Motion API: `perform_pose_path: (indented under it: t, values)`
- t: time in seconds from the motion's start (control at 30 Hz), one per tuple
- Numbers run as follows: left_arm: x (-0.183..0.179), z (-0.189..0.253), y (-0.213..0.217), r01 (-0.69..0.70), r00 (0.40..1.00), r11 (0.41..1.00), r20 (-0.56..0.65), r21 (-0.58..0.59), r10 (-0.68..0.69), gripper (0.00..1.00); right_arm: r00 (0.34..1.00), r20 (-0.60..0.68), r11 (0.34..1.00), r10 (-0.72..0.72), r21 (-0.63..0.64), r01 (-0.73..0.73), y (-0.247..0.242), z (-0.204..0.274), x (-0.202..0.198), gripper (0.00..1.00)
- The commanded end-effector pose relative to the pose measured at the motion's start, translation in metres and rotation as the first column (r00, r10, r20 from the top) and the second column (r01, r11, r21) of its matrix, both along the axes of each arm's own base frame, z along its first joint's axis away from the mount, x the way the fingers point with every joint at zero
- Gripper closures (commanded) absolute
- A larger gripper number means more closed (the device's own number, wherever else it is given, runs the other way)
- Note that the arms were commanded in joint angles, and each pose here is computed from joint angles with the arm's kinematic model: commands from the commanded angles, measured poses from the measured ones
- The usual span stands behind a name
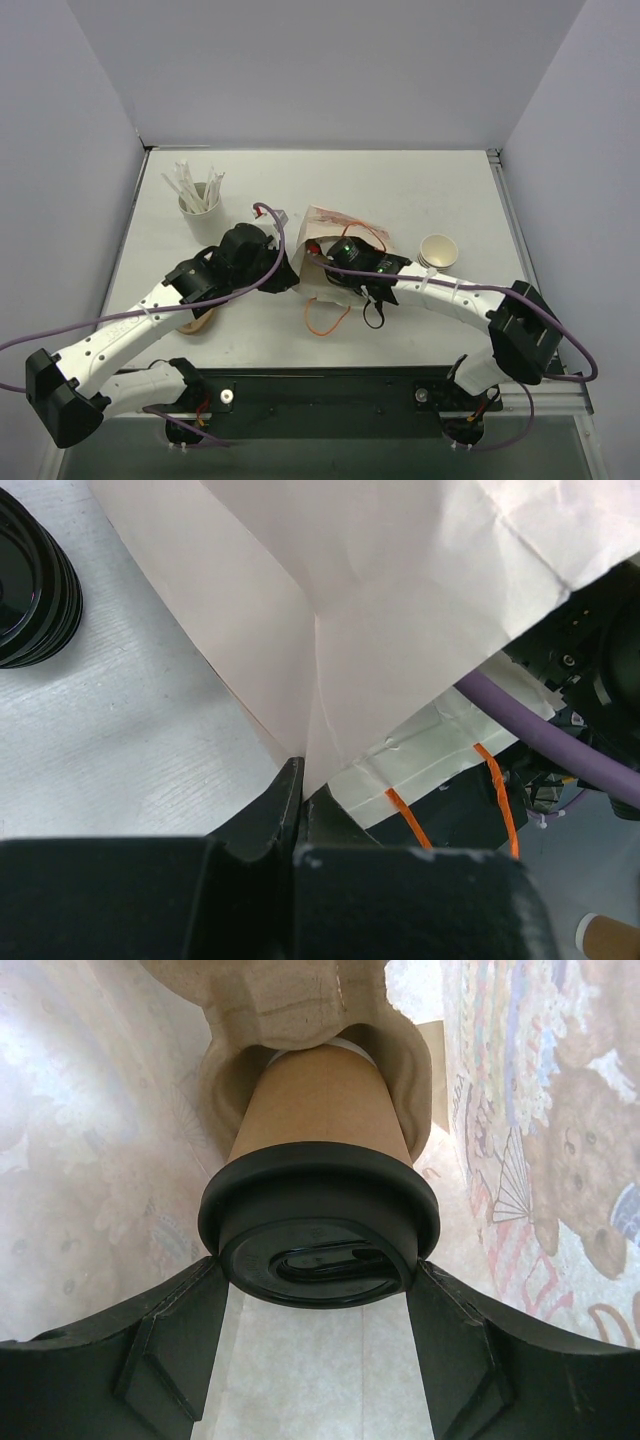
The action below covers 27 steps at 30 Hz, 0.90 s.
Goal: Pack the takeout coffee
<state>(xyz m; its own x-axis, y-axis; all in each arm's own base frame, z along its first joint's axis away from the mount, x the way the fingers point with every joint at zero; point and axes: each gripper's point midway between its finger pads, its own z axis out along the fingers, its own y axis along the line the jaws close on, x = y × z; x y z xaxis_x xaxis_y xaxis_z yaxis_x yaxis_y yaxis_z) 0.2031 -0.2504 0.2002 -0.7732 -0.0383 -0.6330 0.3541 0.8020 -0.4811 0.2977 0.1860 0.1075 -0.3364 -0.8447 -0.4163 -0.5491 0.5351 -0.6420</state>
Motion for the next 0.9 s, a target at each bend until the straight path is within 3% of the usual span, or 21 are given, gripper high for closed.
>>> perform_pose_path:
  t: [0.0,0.43,0.87]
  values:
    - [0.006,0.026,-0.001,0.005,0.998,1.0,0.056,-0.02,-0.004,1.0,0.999,-0.026,1.0,-0.018,0.024,0.019,-0.01,0.008,-0.008,0.43]
    - [0.01,0.029,0.0,0.005,0.998,1.0,0.064,0.005,-0.005,1.0,0.997,-0.078,0.997,-0.026,0.077,0.032,-0.014,0.021,-0.025,0.3]
    - [0.017,0.046,0.002,0.008,0.997,0.999,0.08,0.044,-0.011,1.0,0.995,-0.095,0.995,-0.042,0.086,0.05,-0.018,0.033,-0.03,0.31]
